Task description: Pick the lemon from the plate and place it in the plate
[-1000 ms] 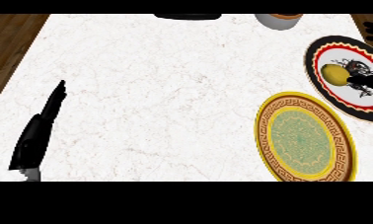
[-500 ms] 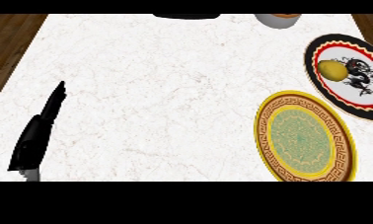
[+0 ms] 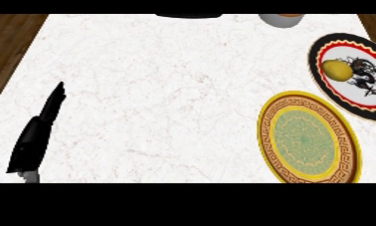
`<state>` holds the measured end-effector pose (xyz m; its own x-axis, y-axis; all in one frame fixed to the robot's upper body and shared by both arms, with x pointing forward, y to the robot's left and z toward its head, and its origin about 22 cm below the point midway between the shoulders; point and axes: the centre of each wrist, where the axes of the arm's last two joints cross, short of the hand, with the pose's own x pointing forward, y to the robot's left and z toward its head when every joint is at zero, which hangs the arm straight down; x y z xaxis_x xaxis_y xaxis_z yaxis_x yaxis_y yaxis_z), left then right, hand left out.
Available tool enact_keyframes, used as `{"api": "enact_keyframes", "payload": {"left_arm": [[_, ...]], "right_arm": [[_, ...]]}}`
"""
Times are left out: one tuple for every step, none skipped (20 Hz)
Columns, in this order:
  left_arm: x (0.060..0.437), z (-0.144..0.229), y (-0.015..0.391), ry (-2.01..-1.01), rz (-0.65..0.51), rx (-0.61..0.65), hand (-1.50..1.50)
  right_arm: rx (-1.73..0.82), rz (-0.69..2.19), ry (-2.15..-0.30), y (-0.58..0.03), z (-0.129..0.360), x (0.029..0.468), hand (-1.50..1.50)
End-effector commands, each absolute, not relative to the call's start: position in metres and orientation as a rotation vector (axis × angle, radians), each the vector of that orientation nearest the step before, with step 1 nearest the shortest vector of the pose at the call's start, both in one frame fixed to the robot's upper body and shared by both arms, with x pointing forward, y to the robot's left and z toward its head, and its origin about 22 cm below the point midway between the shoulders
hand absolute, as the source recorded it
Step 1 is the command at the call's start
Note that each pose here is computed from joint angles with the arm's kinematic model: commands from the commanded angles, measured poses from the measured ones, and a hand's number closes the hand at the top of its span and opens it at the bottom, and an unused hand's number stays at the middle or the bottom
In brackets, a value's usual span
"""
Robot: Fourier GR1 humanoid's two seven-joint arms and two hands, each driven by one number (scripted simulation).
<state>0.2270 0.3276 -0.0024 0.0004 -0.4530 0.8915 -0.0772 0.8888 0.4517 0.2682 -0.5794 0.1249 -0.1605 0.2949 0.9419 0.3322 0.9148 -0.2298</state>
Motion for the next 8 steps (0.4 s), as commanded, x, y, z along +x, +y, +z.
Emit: {"api": "enact_keyframes", "payload": {"left_arm": [[0.234, 0.003, 0.334, -1.562, -0.31, 0.443, 0.0], [0.232, -0.001, 0.322, -1.574, -0.306, 0.431, 0.0], [0.23, -0.002, 0.323, -1.57, -0.303, 0.44, 0.0], [0.234, 0.004, 0.327, -1.569, -0.303, 0.442, 0.0], [0.23, -0.001, 0.324, -1.561, -0.296, 0.442, 0.0], [0.235, 0.006, 0.33, -1.569, -0.306, 0.436, 0.0], [0.231, 0.0, 0.321, -1.567, -0.308, 0.432, 0.0], [0.231, -0.003, 0.318, -1.563, -0.297, 0.432, 0.0]], "right_arm": [[-0.438, -0.002, -1.827, -0.586, 0.117, 0.255, -1.5], [-0.45, 0.007, -1.818, -0.595, 0.127, 0.245, -1.5], [-0.457, 0.014, -1.809, -0.597, 0.129, 0.243, -1.5], [-0.456, 0.003, -1.82, -0.598, 0.132, 0.241, -1.5], [-0.45, 0.003, -1.804, -0.599, 0.124, 0.237, -1.5], [-0.462, -0.018, -1.816, -0.596, 0.127, 0.243, -1.5], [-0.472, -0.007, -1.804, -0.599, 0.127, 0.238, -1.5], [-0.453, -0.019, -1.81, -0.599, 0.12, 0.234, -1.5]]}}
